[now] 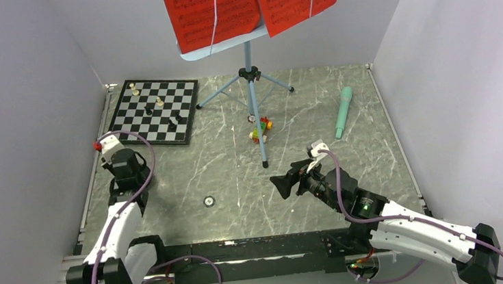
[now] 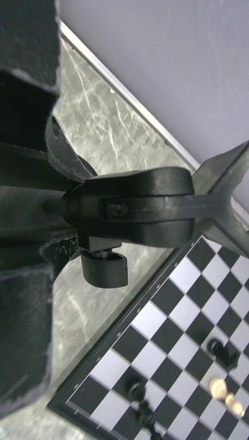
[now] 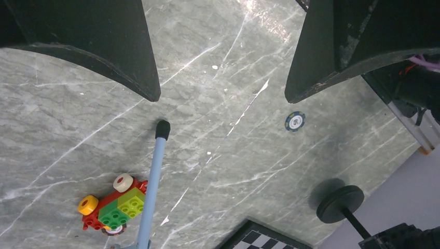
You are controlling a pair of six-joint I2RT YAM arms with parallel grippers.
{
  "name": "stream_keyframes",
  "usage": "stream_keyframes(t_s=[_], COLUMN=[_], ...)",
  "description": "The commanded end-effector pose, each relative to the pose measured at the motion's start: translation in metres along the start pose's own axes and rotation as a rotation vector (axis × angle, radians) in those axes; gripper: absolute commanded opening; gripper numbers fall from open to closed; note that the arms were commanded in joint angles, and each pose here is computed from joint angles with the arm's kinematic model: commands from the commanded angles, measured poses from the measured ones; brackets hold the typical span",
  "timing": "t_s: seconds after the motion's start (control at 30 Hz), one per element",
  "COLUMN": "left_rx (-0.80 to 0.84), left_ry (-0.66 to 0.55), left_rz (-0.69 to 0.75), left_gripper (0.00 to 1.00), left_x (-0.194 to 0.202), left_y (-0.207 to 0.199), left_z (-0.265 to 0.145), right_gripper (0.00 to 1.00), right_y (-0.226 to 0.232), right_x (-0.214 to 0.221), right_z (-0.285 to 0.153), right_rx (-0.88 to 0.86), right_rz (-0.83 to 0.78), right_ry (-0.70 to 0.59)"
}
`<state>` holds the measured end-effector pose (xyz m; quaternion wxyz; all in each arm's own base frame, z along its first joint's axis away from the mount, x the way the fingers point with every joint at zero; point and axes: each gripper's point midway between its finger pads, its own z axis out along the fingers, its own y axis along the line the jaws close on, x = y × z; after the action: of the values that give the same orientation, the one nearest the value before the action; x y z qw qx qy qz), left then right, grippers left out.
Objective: Pack up the instrument practice props
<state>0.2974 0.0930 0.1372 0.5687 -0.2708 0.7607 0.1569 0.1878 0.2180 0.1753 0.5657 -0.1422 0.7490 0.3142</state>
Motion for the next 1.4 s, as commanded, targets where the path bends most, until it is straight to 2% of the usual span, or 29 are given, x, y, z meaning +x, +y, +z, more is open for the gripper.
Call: stream_keyframes(t_s=[0.0, 0.33, 0.5, 0.67, 0.77, 0.87, 0.9, 1.2, 1.23, 1.3, 1.37], left_rx=[0.009, -0.06, -0.035, -0.027, -0.023, -0.021, -0.026, -0.05, -0.05, -0.045, -0.046], left_ry=[-0.168, -0.116, -0.129, -0.046, -0.002, -0.006, -0.001, 0.046, 0.043, 0.036, 0.032], left_rz=[-0.068, -0.028, -0.013, 0.011, 0.015, 0.007, 0.005, -0.043, -0.055, -0.073, -0.089], left_gripper=[0.0, 0.0, 0.0, 0.01, 0.16, 0.44, 0.5, 0.73, 0.77, 0.97, 0.99], left_x=[-0.051, -0.035, -0.047, -0.04, -0.032, -0.03, -0.029, -0.032, -0.033, -0.037, -0.041], left_y=[0.002, 0.027, 0.019, 0.012, 0.011, 0.011, 0.013, 0.021, 0.022, 0.023, 0.025], left_z=[0.018, 0.056, 0.067, 0.08, 0.081, 0.078, 0.077, 0.051, 0.046, 0.036, 0.027], right_gripper=[0.95, 0.96, 0.96, 0.97, 0.97, 0.97, 0.98, 0.99, 0.99, 0.99, 0.99], right_y=[0.01, 0.0, 0.001, 0.002, 0.002, 0.001, 0.001, 0.003, 0.004, 0.006, 0.009], right_x=[-0.017, -0.016, -0.014, -0.015, -0.017, -0.018, -0.019, -0.019, -0.019, -0.019, -0.02], right_z=[-0.001, -0.004, -0.002, 0.0, -0.001, -0.002, -0.002, -0.001, 0.0, 0.001, 0.001], right_rx=[-0.041, 0.003, 0.003, -0.001, 0.001, 0.005, 0.007, 0.0, -0.004, -0.015, -0.028], right_rz=[0.016, -0.023, -0.036, -0.046, -0.046, -0.046, -0.048, -0.05, -0.051, -0.053, -0.054], right_ry=[-0.06, -0.052, -0.036, -0.029, -0.032, -0.036, -0.039, -0.037, -0.036, -0.035, -0.032])
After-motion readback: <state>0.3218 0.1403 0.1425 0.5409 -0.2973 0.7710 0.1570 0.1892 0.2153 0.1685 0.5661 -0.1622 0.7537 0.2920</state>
